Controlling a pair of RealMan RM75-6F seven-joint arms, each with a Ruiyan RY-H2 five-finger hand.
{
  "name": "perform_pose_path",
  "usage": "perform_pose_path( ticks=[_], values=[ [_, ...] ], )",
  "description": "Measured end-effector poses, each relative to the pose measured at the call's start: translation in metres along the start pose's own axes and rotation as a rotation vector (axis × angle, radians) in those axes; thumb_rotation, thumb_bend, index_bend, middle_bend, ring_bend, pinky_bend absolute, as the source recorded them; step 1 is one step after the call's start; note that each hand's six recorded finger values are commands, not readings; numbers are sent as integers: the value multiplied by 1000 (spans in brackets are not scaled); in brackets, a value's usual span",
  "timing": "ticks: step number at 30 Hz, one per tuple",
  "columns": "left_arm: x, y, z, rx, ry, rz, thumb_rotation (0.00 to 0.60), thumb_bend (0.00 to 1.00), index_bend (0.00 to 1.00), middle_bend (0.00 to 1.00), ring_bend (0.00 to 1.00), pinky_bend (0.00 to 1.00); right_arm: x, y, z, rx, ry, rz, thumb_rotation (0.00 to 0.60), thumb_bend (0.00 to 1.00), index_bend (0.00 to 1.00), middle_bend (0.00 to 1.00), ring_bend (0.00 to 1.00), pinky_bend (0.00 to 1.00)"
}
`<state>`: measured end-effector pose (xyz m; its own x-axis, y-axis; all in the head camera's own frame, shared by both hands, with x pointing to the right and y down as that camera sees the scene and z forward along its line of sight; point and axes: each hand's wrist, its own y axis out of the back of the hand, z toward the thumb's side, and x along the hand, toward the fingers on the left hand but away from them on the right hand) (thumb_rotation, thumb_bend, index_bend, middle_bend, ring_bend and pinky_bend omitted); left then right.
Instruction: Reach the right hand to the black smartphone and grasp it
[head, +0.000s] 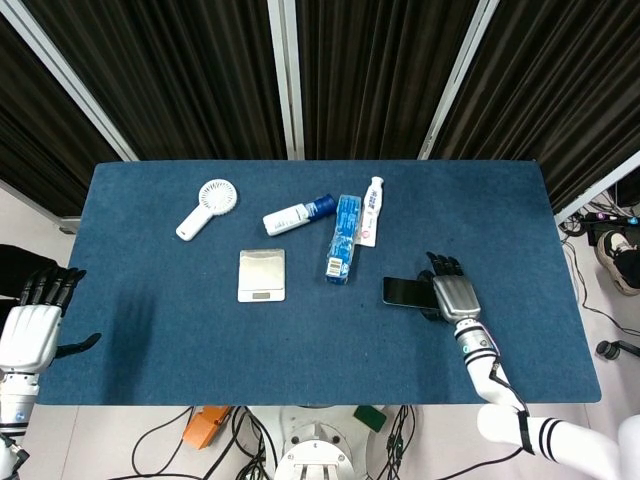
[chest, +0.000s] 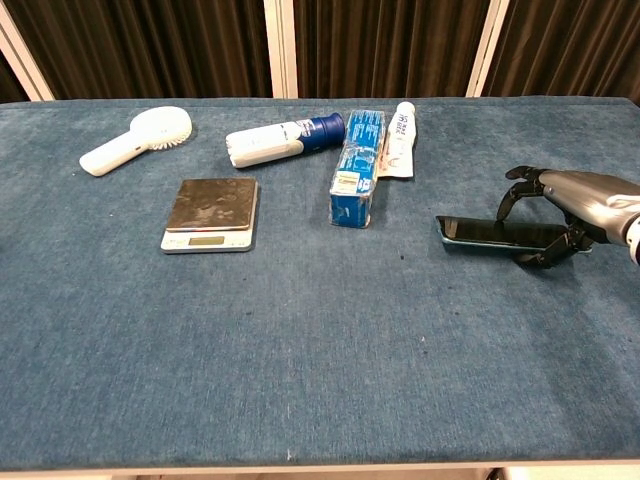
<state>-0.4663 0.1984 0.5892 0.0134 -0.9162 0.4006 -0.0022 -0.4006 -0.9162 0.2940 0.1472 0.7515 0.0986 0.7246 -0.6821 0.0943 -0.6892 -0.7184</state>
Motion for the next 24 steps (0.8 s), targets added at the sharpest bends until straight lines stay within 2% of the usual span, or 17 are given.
perform_pose_path(
  ticks=[4, 7, 14, 24],
  values=[
    [0, 1, 0, 3, 1, 3, 600, 133, 101, 91, 32, 0, -2, 4, -2, 5, 3, 4, 600, 670, 417, 58, 0, 0],
    [0, 2, 0, 5, -1, 4, 600, 133, 101, 91, 32, 0, -4, 11, -5, 19, 8, 8, 600, 698, 417, 58, 0, 0],
    [-1, 5, 1, 11, -2, 9, 600, 133, 101, 91, 32, 0, -15, 34, -7, 28, 10, 4, 600, 700, 396, 60, 0, 0],
    [0, 5, 2, 13, 2, 1, 600, 133, 101, 91, 32, 0, -34, 55, -9, 22, -12, 3, 600, 700, 367, 60, 0, 0]
  ],
)
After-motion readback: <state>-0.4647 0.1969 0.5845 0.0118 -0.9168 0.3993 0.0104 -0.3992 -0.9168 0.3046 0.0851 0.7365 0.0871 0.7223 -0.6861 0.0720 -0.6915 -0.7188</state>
